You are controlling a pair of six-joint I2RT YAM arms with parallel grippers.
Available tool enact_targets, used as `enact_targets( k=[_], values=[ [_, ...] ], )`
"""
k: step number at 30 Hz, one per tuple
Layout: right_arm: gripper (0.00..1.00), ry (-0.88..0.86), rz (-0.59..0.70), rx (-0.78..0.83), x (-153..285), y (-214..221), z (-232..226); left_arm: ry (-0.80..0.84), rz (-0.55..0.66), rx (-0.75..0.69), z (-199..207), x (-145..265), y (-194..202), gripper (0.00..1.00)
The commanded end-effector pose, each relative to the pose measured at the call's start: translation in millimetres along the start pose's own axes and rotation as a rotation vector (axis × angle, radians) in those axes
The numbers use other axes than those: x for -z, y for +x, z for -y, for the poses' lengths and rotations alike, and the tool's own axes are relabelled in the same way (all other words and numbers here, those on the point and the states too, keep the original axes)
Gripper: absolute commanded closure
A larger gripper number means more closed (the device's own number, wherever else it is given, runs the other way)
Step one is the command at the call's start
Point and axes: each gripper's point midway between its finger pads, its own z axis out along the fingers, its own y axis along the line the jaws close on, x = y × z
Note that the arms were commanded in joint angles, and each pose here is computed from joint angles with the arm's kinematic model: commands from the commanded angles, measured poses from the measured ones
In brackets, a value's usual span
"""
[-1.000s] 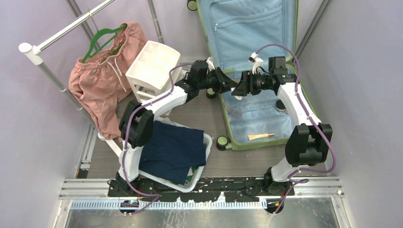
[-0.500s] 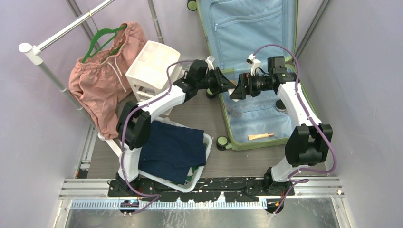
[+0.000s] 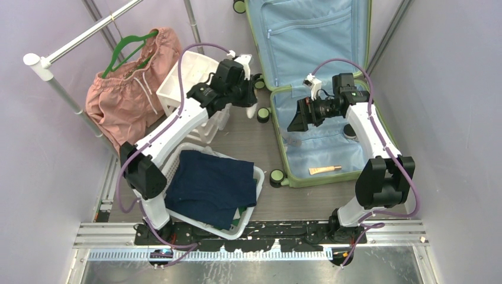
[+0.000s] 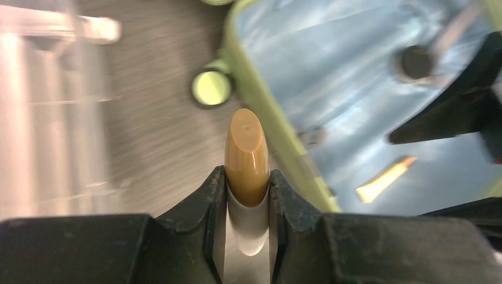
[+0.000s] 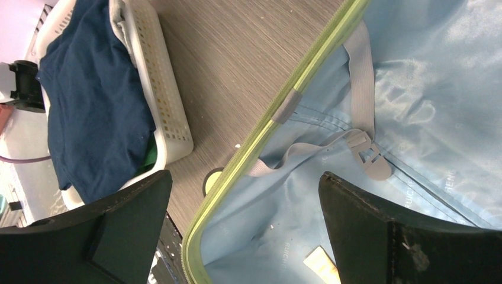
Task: Open, take out, and arrange the luggage
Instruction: Place the personal item in the drawer.
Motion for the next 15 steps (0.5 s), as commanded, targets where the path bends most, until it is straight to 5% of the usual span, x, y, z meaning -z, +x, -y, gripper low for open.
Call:
enact_targets(
  k=[1, 15],
  values=[
    [0.00, 0.029, -0.005, 0.008, 0, 2, 3, -0.294, 0.014, -0.313, -57, 57, -22, 1.00],
    [0.00, 0.011, -0.009, 0.022, -5, 4, 7, -0.606, -0.064, -0.644, -112, 56, -48, 1.00]
  ],
)
